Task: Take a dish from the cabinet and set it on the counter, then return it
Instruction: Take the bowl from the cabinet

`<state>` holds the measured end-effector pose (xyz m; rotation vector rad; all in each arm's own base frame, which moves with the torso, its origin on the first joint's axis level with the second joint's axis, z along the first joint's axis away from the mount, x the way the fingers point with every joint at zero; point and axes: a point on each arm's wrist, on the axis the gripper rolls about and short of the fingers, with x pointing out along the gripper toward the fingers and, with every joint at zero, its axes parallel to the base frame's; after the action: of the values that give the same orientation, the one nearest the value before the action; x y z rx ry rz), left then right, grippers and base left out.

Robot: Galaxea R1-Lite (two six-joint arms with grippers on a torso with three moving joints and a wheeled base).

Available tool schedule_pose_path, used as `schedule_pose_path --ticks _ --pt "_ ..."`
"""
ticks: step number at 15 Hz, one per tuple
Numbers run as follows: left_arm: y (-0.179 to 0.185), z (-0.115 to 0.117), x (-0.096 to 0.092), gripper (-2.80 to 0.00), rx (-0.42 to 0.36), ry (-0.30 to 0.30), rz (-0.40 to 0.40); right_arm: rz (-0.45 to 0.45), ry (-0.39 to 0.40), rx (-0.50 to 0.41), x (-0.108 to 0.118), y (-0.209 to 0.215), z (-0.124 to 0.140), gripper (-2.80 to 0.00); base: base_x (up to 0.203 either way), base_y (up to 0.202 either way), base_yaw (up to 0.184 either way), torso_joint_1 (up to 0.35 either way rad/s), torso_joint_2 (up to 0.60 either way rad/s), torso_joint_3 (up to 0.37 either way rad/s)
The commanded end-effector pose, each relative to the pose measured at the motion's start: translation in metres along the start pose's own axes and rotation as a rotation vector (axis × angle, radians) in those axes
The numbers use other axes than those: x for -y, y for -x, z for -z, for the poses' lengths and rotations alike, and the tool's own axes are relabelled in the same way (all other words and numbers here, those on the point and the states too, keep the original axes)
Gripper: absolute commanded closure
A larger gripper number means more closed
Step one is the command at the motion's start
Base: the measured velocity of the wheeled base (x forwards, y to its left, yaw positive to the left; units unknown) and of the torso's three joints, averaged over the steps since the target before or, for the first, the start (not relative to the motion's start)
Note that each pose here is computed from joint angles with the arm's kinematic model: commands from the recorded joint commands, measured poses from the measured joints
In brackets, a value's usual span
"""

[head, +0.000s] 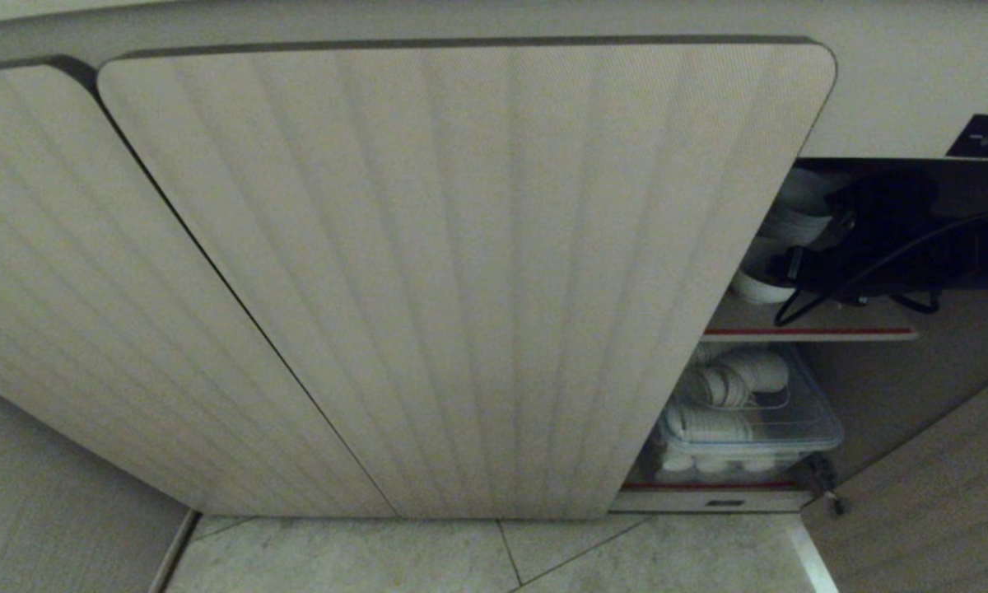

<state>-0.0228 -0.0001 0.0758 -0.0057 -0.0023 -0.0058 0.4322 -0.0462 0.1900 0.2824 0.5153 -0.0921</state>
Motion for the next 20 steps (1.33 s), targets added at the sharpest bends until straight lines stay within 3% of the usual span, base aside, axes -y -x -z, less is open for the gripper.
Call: schedule_pose_path --ticks 1,20 --pt "0.000 0.000 0.000 0.00 0.001 0.000 0.000 -0.001 -0.001 -0.003 0.000 -0.001 0.001 0.00 0.000 0.000 0.000 0.000 0.00 0.000" --pt "0.000 0.000 0.000 0.00 0.001 0.000 0.000 0.007 -0.001 -0.044 0.002 0.003 0.012 0.00 0.000 0.000 0.000 0.000 0.00 0.000"
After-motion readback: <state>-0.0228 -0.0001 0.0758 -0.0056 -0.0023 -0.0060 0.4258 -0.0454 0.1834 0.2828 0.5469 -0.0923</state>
